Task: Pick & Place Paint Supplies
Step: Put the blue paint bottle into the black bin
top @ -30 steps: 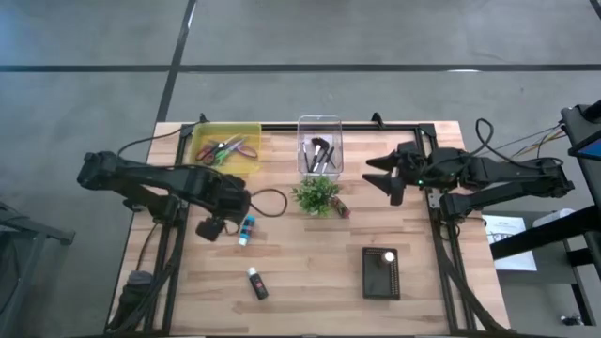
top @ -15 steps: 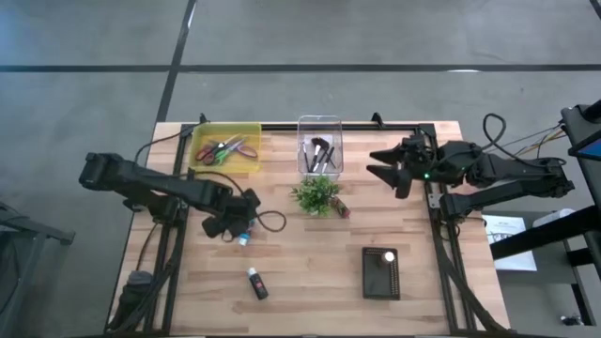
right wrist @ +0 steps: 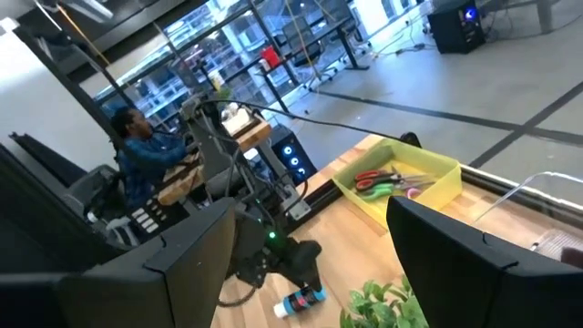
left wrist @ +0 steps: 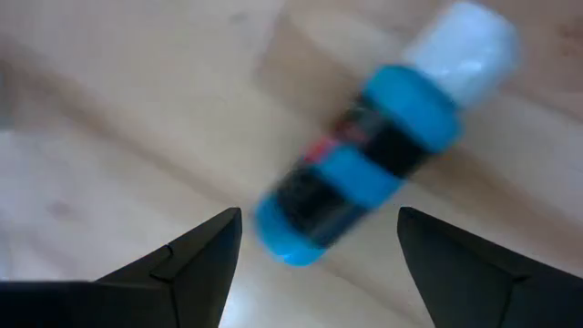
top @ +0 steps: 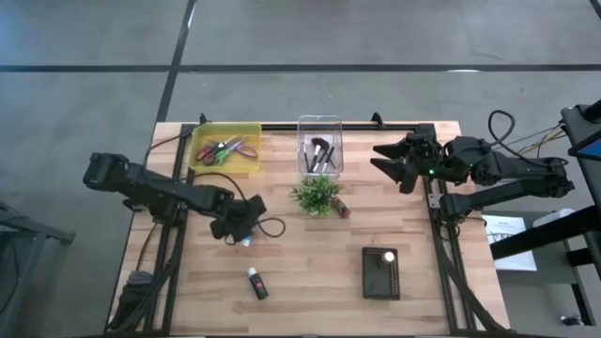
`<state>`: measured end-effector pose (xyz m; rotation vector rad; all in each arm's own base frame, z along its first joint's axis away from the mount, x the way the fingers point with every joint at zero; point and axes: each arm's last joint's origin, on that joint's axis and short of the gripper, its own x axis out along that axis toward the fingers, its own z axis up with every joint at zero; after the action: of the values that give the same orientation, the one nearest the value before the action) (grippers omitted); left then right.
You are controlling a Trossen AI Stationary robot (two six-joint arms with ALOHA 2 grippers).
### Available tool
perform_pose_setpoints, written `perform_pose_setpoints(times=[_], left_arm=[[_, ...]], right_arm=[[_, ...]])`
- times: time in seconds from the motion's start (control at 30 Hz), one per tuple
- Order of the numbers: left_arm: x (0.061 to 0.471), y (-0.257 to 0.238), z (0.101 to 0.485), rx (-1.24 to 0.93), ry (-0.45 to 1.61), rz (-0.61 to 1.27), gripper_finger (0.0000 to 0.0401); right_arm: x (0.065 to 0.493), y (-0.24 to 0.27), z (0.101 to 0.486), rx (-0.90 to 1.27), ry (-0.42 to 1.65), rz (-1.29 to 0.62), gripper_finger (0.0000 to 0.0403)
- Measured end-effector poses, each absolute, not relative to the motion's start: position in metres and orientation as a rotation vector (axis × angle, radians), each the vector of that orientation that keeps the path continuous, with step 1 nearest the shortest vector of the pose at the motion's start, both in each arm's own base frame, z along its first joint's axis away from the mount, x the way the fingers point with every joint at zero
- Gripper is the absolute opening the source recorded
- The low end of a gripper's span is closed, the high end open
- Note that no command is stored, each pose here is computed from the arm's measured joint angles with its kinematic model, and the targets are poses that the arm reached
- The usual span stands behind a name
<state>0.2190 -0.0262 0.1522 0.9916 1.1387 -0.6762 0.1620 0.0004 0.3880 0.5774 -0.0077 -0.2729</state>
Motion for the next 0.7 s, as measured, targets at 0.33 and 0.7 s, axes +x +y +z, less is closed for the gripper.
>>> perform_pose_setpoints(times=[0.33,0.7], left_arm=[[0.227,-0.034,0.132,0.948,1.195,-0.782,0.0275],[0.235,-0.037,0.138,0.736,1.229,-0.649,0.0141]], right_arm=[[0.162,0.000,0.387,0.602,-0.009,-0.276,0.0285],[0.162,0.001,0.387,0.606,-0.001,-0.274,0.0285]])
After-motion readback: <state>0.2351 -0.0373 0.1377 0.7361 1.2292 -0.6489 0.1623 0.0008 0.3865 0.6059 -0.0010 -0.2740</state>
